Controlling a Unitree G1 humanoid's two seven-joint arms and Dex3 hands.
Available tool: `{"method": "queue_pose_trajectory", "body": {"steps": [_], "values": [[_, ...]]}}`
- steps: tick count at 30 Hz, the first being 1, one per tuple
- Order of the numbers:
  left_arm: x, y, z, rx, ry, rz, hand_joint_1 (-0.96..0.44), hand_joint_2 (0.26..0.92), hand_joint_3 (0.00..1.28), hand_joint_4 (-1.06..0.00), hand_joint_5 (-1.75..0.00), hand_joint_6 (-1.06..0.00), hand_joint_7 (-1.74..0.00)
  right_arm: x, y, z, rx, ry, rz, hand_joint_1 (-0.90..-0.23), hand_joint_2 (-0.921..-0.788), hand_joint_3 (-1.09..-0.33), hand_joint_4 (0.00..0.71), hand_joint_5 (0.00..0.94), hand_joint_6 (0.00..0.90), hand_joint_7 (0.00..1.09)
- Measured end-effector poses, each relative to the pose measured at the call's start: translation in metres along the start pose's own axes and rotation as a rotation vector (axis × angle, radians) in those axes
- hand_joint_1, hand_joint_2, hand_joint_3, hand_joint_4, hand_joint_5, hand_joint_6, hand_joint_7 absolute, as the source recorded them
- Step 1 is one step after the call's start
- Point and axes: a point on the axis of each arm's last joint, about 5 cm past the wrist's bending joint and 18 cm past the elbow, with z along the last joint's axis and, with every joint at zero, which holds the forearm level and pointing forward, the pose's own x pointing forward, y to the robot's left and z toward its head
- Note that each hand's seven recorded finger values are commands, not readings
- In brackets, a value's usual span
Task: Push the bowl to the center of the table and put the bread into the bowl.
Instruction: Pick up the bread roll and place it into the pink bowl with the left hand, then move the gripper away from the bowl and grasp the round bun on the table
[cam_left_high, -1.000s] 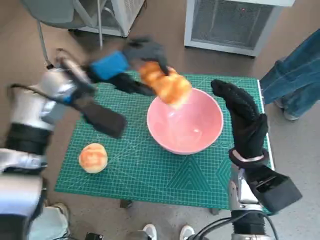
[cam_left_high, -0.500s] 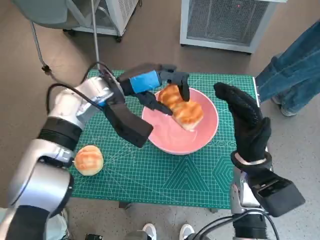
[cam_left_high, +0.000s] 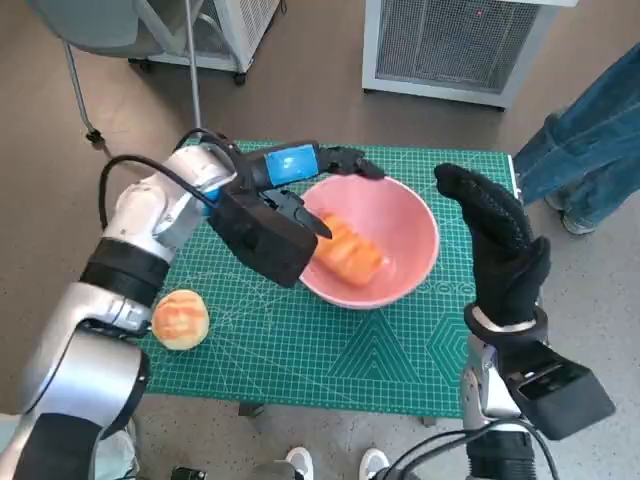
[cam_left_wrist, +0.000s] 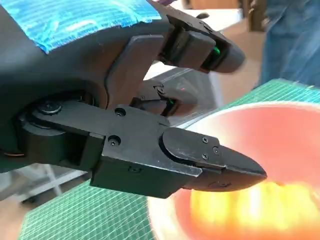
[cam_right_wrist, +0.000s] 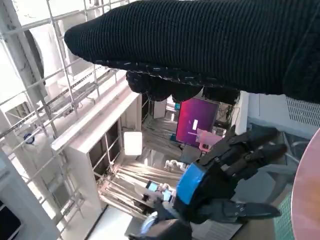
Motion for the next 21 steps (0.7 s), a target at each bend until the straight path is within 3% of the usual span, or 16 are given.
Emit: {"method": "queue_pose_trajectory", "body": {"steps": [6,14,21], "values": [[-0.019,0.004,-0.006,-0.005,-0.027,0.045,-0.19,0.804,0.00,-0.12,0.00,-0.23,-0.02,0.0002,0.003,0.000,-0.001,0.002,-0.002,-0.633,-0.921,-0.812,0.225,0.007,-0.001,0.64],[-0.063,0.012,-0.019,-0.009,-0.031,0.105,-0.22,0.809,0.00,-0.16,-0.02,-0.30,-0.05,0.0002,0.004,0.000,0.003,0.000,0.000,-0.634,-0.921,-0.810,0.225,0.008,-0.001,0.64],[-0.122,0.015,-0.033,-0.015,0.042,0.154,-0.15,0.813,0.00,-0.29,-0.04,-0.39,-0.08,0.0004,0.005,0.000,0.013,0.009,0.002,-0.634,-0.921,-0.810,0.224,0.007,-0.001,0.64]]}}
